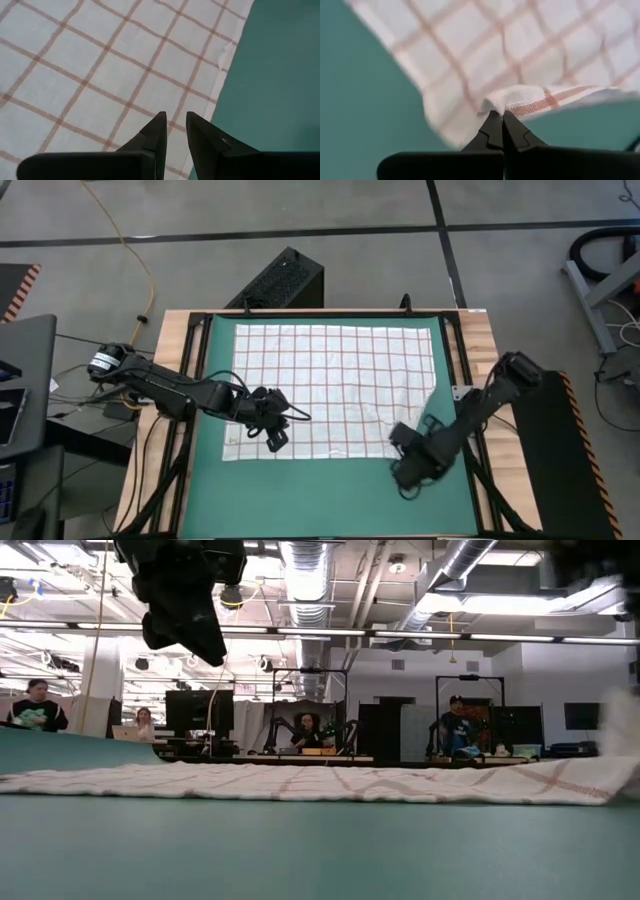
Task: Roll towel into tight, uniform cylinder
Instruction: Roll the white towel
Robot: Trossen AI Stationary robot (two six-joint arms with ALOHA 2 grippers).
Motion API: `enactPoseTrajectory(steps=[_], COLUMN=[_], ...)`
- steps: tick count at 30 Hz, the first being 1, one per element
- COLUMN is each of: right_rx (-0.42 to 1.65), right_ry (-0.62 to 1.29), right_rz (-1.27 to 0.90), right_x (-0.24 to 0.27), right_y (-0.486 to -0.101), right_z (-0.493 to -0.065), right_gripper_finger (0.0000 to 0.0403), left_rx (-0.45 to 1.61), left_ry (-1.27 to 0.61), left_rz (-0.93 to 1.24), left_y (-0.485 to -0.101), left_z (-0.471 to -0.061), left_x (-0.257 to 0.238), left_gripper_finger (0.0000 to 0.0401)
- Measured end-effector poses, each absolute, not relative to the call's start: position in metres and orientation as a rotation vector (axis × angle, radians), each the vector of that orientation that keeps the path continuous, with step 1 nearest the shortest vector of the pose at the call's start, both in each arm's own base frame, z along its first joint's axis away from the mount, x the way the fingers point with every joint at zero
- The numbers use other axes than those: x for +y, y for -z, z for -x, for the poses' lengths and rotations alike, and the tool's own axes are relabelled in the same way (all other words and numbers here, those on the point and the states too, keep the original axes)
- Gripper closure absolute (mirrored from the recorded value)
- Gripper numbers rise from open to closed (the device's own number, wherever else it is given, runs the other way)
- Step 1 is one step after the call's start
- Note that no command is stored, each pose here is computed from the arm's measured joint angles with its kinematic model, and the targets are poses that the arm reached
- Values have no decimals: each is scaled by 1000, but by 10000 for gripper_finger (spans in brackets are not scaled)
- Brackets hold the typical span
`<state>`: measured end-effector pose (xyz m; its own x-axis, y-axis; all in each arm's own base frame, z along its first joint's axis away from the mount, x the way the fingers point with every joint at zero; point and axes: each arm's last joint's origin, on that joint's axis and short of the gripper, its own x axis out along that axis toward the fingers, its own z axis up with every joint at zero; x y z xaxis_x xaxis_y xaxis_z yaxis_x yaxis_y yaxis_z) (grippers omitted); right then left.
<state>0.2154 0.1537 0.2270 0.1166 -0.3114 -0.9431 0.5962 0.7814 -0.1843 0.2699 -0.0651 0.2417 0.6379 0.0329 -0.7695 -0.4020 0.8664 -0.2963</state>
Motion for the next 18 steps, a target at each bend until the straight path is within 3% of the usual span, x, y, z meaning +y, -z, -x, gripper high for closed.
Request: enactPoseTrajectory(steps=[7,18], right_rx=[1159,701], right_ry=[556,236], right_rz=[-162,-100], right_x=[110,66], right_y=[-248,-298], right_z=[-268,-341], right_gripper_finger=[402,402], left_rx=[882,898], left_ry=[-197,-239], left_rz=[519,515], left_y=[-247,-322], left_z=[-268,-227], left_x=[-67,-64], left_gripper_finger=[342,398])
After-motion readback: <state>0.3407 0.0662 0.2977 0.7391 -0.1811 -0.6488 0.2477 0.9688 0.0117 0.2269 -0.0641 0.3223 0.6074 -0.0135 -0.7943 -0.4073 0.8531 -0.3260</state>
